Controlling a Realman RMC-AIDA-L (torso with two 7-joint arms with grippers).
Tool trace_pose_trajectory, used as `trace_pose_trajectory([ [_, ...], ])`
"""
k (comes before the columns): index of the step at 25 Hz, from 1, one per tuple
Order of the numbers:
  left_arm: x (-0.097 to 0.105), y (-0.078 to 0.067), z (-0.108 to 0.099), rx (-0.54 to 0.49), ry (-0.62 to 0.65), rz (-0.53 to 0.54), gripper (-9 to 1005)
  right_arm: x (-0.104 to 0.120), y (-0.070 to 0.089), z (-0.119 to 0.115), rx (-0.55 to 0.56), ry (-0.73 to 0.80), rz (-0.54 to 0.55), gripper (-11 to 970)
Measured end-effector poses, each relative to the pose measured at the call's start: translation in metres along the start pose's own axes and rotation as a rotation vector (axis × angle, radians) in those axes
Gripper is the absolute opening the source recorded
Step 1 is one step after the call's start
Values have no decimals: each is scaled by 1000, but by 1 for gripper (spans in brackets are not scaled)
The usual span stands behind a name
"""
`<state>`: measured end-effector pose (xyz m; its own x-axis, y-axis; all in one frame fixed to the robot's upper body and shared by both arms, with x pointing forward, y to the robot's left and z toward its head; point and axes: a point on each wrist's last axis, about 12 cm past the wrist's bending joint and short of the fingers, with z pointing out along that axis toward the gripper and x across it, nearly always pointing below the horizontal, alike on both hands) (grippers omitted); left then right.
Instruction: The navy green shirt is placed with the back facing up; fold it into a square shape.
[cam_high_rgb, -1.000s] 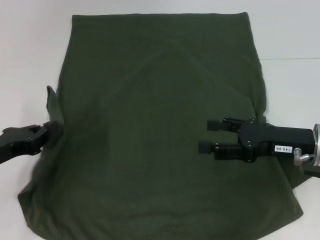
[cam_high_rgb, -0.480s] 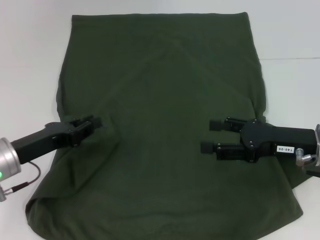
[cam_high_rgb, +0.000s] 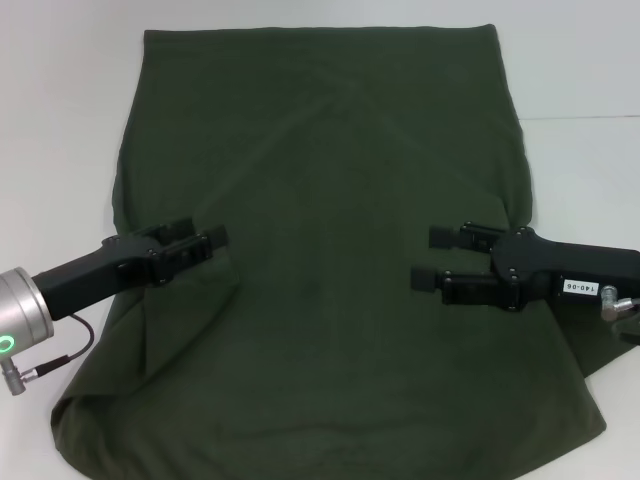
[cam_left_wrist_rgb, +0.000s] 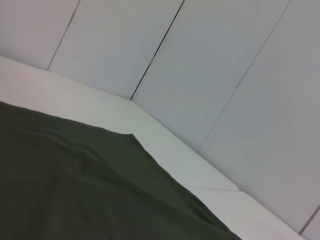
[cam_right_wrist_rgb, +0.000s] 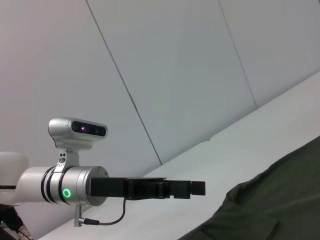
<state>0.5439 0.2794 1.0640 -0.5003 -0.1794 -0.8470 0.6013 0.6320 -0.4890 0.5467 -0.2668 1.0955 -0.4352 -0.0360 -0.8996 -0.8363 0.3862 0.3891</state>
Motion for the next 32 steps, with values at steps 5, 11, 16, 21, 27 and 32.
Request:
trace_pose_trajectory([
  [5,-1,0,0,2,-10,14,629,-1,-1,-3,11,-15,21,896],
  [11,0,-19,-3,157,-87,119,918,-6,-10,-24,86,-91,203,895],
  [16,10,-35,0,275,-96,263,920,-9,-14,-44,129,-133,340,894],
  [21,18,-41,8,318,-33,331,921,-8,-23,-74,246,-138,498,894],
  [27,29,-46,12,355,27,386,922,-3,-35,-105,416,-124,623,893],
  [32,34,-46,14,353,62,397,922,5,-43,-126,545,-85,685,893],
])
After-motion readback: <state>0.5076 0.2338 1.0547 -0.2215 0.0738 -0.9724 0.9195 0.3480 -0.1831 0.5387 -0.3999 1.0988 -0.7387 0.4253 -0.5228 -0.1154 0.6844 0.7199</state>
